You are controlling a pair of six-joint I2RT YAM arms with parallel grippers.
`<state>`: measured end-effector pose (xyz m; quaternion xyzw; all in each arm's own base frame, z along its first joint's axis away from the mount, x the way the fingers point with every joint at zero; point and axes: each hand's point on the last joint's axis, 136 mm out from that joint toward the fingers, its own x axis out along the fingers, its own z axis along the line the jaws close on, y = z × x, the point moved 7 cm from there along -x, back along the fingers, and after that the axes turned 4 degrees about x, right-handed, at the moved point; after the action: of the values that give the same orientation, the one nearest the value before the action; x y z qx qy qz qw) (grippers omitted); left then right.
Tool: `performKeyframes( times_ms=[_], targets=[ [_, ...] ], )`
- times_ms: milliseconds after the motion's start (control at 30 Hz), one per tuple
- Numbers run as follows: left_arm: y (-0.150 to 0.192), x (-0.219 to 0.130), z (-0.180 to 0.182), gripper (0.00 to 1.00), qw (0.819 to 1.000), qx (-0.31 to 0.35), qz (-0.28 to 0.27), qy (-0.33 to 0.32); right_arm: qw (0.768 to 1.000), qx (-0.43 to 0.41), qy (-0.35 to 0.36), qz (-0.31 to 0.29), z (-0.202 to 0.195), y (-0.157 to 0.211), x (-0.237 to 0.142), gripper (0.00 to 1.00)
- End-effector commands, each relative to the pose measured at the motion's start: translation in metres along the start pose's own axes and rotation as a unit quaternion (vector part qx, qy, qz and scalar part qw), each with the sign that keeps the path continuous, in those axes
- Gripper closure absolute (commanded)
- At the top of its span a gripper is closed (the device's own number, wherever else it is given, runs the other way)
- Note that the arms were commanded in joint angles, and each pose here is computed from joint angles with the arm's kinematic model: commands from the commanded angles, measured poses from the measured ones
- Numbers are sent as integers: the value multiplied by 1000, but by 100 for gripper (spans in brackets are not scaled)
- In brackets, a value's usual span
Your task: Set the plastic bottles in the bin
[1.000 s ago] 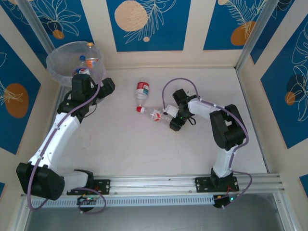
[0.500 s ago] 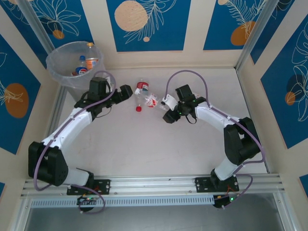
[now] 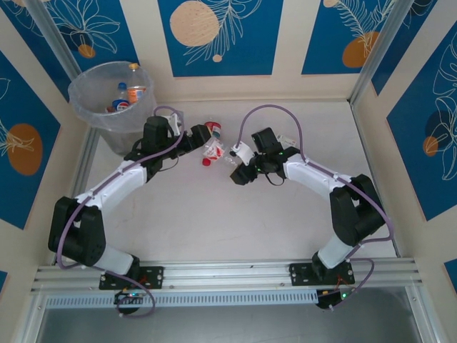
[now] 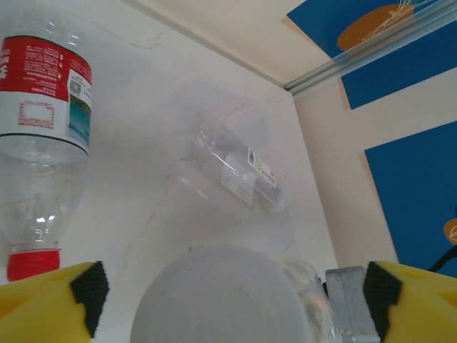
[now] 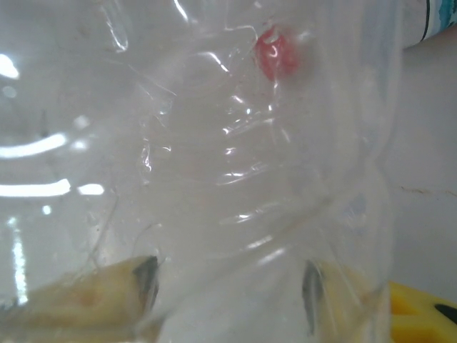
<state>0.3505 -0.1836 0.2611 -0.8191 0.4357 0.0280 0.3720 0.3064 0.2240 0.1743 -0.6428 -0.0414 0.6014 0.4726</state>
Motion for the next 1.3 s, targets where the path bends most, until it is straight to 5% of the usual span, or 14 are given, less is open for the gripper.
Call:
performKeyframes(
  times_ms=[0,567,967,1267],
  targets=[
    [-2,5,-2,16,1000,-1,-9,5,999,-1,-27,-18,9,-8,0,48],
    [-3,12,3,63,1000,-17,-9,0,999,3,-36,-4,13,-6,3,39],
    [-13,4,-3,64,999,14,-10,-31,999,7,-24,-42,14,-15,-20,1],
    [-20,-7,-8,62,997,46,-12,-62,984,28,86,-152,2,-26,-66,1]
  ],
)
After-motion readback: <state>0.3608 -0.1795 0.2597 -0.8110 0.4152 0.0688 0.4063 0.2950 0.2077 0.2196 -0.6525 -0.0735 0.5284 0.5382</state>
